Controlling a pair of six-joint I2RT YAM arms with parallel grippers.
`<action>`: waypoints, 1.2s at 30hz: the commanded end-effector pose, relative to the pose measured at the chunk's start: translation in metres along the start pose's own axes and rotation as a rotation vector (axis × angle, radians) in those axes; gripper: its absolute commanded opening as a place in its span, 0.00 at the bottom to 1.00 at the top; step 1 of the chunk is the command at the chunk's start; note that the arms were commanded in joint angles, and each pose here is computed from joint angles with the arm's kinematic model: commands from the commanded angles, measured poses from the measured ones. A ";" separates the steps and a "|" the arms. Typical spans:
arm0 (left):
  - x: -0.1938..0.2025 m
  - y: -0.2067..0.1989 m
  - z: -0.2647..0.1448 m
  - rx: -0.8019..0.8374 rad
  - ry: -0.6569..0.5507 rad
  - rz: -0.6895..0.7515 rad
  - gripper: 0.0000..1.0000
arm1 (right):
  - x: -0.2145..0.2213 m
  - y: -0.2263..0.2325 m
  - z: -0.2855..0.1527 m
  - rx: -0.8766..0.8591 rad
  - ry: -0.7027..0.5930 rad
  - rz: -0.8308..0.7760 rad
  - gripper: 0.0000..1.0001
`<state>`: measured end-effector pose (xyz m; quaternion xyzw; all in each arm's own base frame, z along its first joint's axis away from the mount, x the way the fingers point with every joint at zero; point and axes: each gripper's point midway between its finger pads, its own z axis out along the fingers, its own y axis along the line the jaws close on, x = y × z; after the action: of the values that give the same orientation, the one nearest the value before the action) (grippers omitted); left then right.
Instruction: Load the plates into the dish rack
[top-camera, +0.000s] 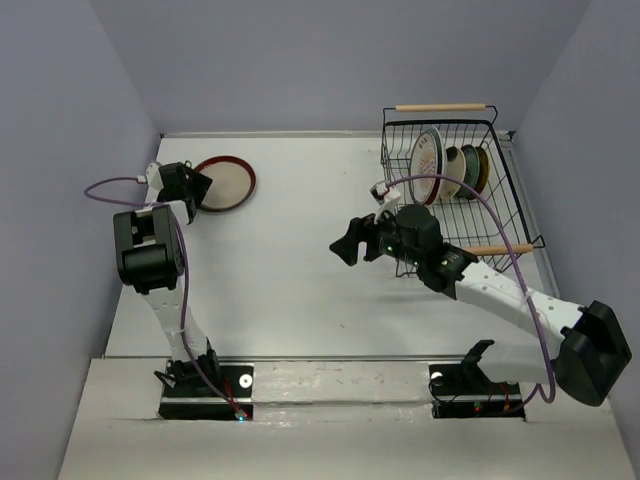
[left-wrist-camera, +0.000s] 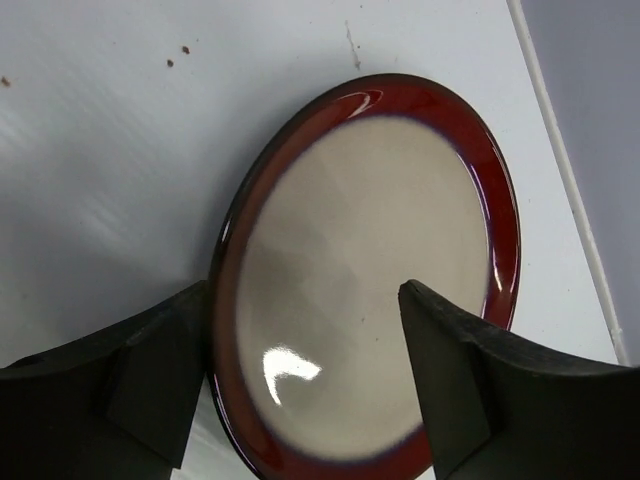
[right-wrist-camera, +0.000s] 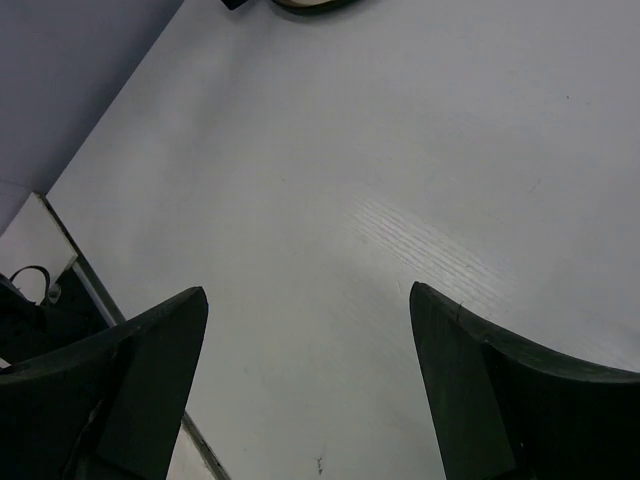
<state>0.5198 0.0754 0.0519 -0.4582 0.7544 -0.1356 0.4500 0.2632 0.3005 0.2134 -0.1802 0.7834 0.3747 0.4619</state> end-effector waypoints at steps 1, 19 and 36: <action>-0.011 -0.016 0.016 0.038 -0.022 -0.014 0.82 | -0.023 0.019 -0.006 -0.069 -0.085 -0.014 0.86; 0.000 -0.031 -0.046 0.268 -0.019 -0.115 0.06 | -0.064 0.020 0.030 -0.009 -0.106 0.012 0.93; 0.021 -0.050 -0.199 0.557 0.019 -0.189 0.06 | -0.029 -0.010 0.195 0.101 0.148 0.279 1.00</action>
<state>0.3803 0.0102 0.0928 -0.4557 0.7091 -0.2831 0.4575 0.3947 0.4272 0.1813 -0.0983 0.8387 0.3787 0.3787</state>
